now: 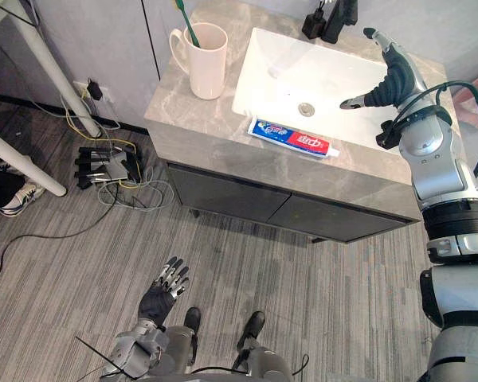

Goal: Organize washtable

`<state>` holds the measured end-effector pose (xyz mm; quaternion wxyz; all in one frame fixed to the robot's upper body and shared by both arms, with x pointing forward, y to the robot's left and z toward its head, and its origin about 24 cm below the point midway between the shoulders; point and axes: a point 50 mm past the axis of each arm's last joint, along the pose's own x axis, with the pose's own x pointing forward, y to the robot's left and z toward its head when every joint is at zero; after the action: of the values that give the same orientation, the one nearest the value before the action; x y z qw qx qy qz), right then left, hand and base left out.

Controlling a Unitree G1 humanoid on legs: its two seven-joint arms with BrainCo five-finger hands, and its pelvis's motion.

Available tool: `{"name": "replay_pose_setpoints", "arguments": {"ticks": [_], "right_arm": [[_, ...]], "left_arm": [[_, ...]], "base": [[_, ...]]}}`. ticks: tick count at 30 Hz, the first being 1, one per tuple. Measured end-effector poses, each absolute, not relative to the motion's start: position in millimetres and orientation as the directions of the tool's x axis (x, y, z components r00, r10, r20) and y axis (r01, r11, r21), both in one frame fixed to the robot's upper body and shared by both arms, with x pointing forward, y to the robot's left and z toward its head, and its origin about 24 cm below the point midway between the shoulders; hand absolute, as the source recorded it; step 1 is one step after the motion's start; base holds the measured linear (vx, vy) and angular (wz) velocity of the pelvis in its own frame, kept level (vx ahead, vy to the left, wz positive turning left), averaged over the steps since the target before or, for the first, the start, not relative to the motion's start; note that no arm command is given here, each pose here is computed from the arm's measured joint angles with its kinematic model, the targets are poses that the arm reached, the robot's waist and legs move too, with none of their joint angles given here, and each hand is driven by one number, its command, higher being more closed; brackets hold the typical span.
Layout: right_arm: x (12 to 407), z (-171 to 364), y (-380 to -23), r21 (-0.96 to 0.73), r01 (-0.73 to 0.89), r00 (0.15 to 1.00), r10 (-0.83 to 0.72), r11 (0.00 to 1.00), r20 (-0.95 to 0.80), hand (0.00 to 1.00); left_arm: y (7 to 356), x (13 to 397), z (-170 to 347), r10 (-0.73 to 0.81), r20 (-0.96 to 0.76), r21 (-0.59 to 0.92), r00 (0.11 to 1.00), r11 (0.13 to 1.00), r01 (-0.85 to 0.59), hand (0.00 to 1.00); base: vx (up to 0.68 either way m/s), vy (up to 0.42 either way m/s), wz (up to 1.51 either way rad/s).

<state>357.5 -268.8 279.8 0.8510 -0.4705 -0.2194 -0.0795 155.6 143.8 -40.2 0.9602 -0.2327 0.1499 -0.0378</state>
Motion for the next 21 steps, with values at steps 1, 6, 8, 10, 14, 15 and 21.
{"name": "replay_pose_setpoints", "arguments": {"ticks": [1,6,8,10,14,15,21], "right_arm": [[358.2,278.0,-270.5,-0.77,0.341,0.896,0.064,0.539,0.44,0.0],[358.3,277.7,-270.8,-0.772,0.341,0.897,0.062,0.536,0.439,0.0],[358.4,277.6,-270.7,-0.772,0.34,0.897,0.062,0.537,0.438,0.0],[358.6,277.0,-270.4,-0.772,0.338,0.897,0.063,0.538,0.437,0.0],[358.7,272.7,-269.7,-0.778,0.322,0.904,0.069,0.539,0.422,0.0],[358.4,267.8,-270.0,-0.787,0.304,0.912,0.075,0.537,0.404,0.0],[354.4,248.9,-255.5,-0.8,0.23,0.92,0.145,0.554,0.365,0.0]], "left_arm": [[142.3,157.1,-39.3,-0.149,-0.265,-0.46,0.953,0.888,0.011,0.0],[138.5,157.1,-39.5,-0.164,-0.265,-0.464,0.95,0.885,0.023,0.0],[138.6,157.1,-39.6,-0.164,-0.265,-0.464,0.95,0.886,0.023,0.0],[138.6,157.1,-39.6,-0.164,-0.265,-0.464,0.95,0.886,0.023,0.0],[138.4,157.4,-39.5,-0.164,-0.264,-0.464,0.95,0.886,0.024,0.0],[138.4,157.5,-39.4,-0.165,-0.264,-0.464,0.95,0.886,0.025,0.0],[138.5,157.8,-39.5,-0.164,-0.264,-0.462,0.95,0.886,0.025,0.0]], "base": [[-0.03,0.015,0.08],[-0.03,0.014,0.04],[-0.02,0.036,0.01],[-0.01,0.016,0.0],[0.0,0.034,0.01],[0.0,0.041,0.02],[0.01,0.028,-0.01]]}}
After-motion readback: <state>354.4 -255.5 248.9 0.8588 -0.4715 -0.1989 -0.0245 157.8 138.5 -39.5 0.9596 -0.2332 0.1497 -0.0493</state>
